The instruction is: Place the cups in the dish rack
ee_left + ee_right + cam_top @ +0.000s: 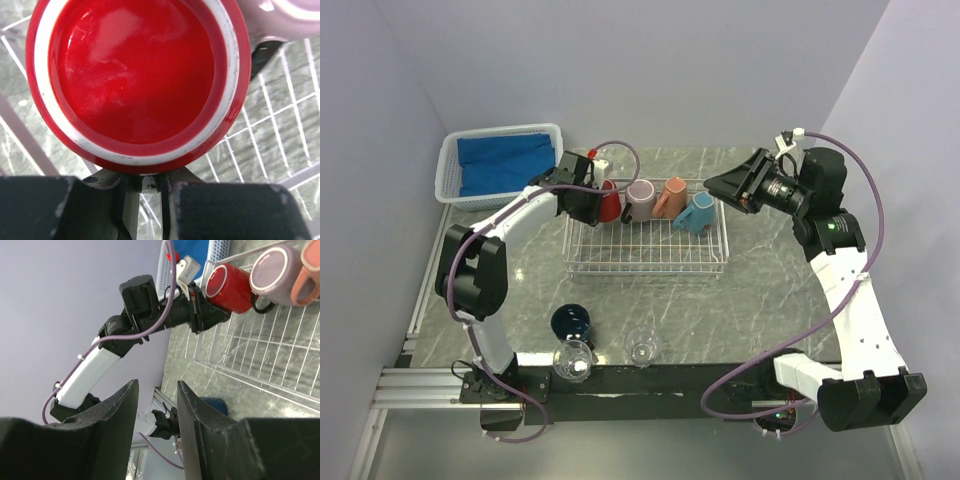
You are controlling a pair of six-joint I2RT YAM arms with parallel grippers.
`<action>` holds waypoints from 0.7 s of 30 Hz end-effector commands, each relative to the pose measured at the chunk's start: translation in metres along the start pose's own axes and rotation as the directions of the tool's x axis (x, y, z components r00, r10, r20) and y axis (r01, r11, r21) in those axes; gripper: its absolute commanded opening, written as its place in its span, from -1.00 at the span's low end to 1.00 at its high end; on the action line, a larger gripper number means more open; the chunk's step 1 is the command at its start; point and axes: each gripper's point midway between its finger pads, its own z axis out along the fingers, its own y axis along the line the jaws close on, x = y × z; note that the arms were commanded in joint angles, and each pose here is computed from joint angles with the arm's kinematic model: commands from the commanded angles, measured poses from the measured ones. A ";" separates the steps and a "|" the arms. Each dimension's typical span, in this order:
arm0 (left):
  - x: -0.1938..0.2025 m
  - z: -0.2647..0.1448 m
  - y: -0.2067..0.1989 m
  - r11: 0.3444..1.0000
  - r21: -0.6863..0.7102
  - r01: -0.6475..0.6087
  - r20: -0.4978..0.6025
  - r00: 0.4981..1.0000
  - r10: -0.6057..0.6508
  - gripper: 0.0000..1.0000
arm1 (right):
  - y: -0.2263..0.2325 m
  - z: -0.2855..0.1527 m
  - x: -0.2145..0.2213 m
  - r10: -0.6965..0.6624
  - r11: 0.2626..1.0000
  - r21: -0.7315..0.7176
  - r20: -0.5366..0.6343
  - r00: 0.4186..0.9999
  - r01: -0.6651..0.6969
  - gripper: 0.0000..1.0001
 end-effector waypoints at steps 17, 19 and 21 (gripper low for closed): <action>-0.019 0.039 0.009 0.997 -0.071 -0.027 0.086 0.996 0.033 -0.98 | -0.006 -0.009 0.011 -0.014 1.000 -0.017 -0.020 1.000 0.013 -0.16; -0.015 0.039 0.010 0.996 -0.080 -0.031 0.066 0.997 0.036 -0.97 | -0.007 -0.010 0.012 -0.012 1.000 -0.018 -0.021 1.000 0.011 -0.15; -0.012 0.037 0.011 0.995 -0.090 -0.034 0.055 0.998 0.039 -0.79 | -0.008 -0.010 0.011 -0.010 1.000 -0.016 -0.019 1.000 0.009 -0.14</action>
